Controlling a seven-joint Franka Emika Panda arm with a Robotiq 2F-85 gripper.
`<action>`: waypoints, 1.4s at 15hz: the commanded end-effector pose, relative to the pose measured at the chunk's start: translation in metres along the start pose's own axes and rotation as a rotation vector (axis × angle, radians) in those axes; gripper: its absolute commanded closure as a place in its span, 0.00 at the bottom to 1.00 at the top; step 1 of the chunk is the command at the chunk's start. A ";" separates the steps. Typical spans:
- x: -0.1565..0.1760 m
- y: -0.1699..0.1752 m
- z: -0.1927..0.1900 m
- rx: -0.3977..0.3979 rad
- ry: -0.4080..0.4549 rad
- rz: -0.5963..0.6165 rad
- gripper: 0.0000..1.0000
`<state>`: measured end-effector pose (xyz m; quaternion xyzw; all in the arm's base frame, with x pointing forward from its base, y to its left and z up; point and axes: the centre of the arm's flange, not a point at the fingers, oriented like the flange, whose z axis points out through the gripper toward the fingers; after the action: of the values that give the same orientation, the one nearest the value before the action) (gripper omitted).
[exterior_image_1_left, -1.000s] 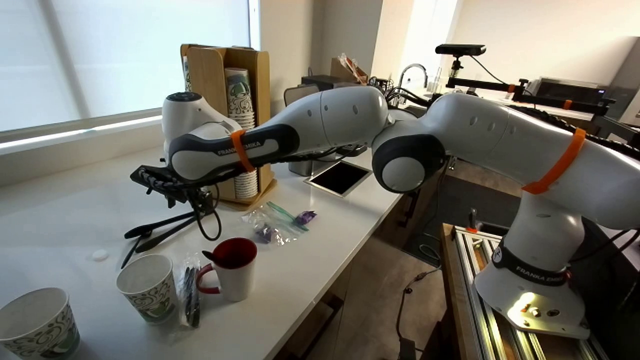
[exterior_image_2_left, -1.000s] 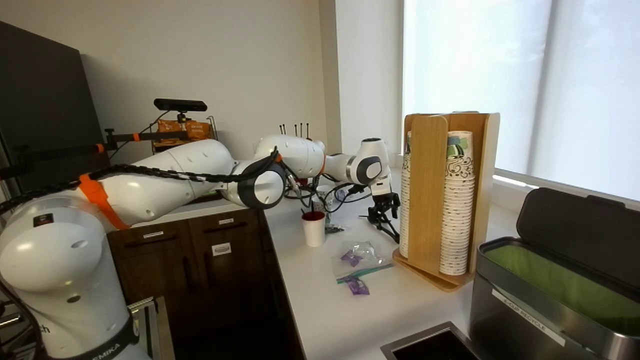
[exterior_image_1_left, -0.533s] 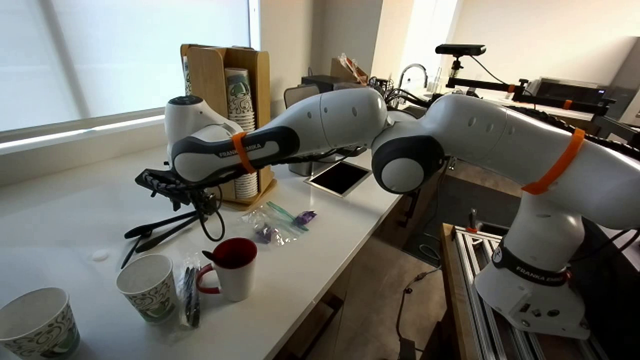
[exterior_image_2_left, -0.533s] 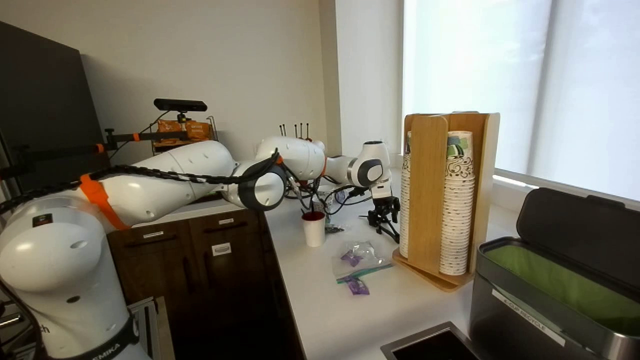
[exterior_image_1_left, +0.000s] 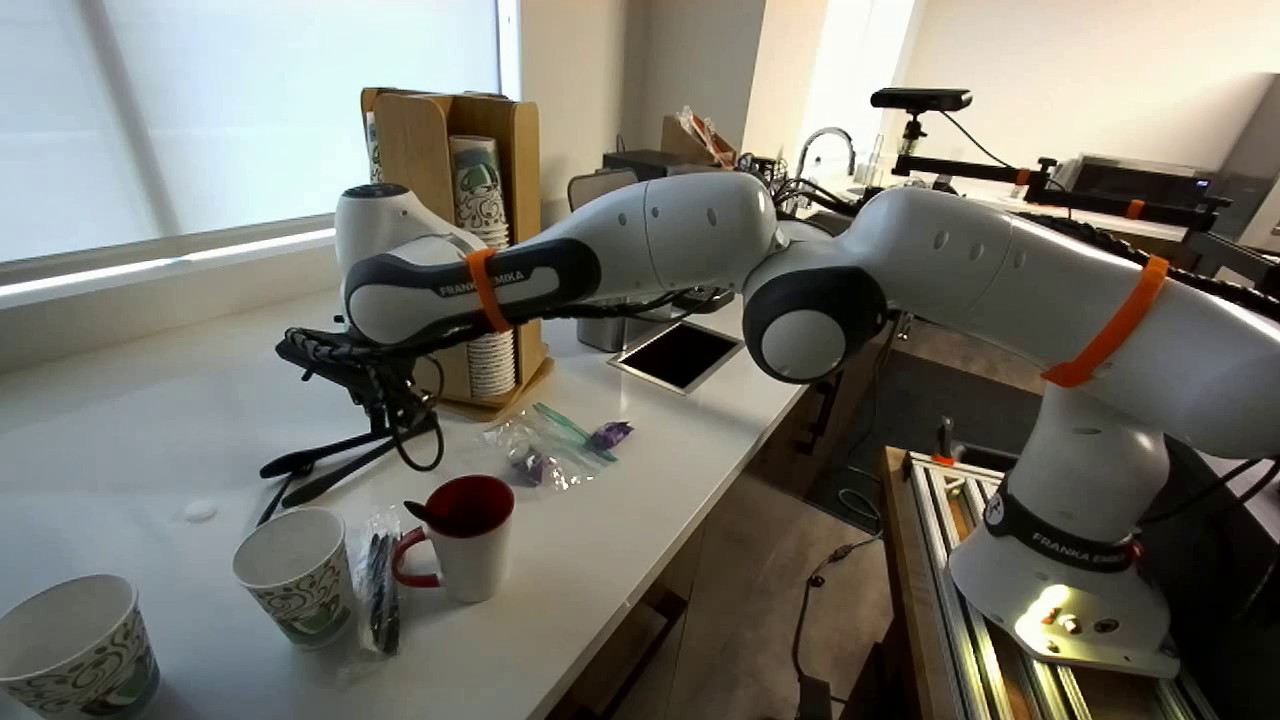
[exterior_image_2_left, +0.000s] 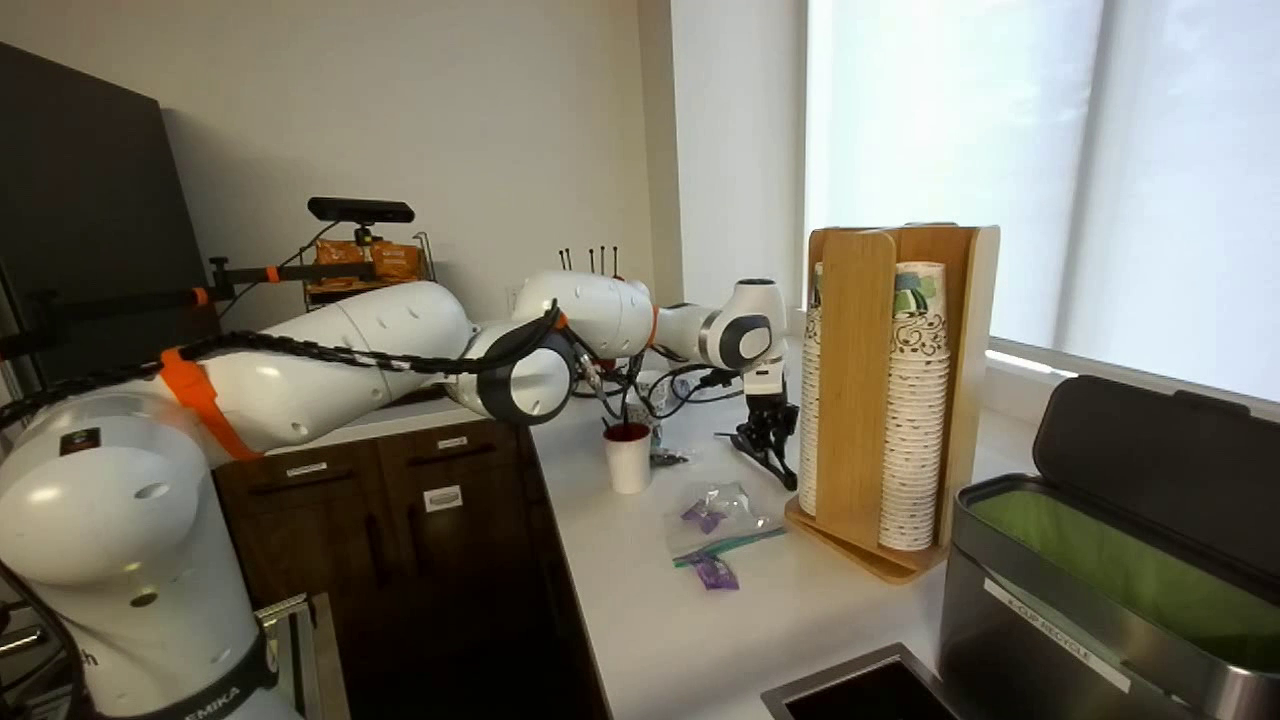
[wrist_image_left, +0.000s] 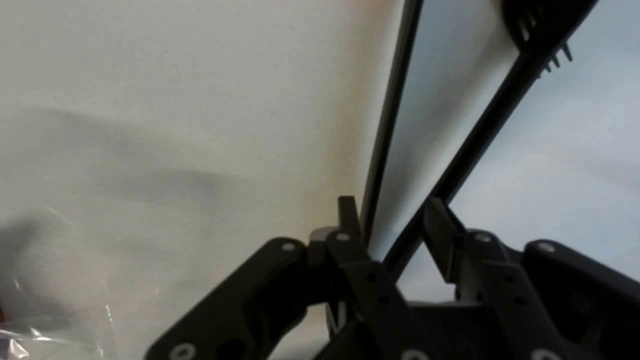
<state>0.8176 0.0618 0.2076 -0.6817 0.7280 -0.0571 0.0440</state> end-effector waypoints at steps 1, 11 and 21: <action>-0.006 -0.036 0.010 -0.035 -0.031 0.066 0.92; 0.001 0.010 -0.002 -0.106 0.018 0.088 0.99; 0.002 0.024 -0.019 0.013 -0.029 0.019 0.25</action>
<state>0.8147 0.0591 0.2170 -0.6678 0.7424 -0.0423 0.0314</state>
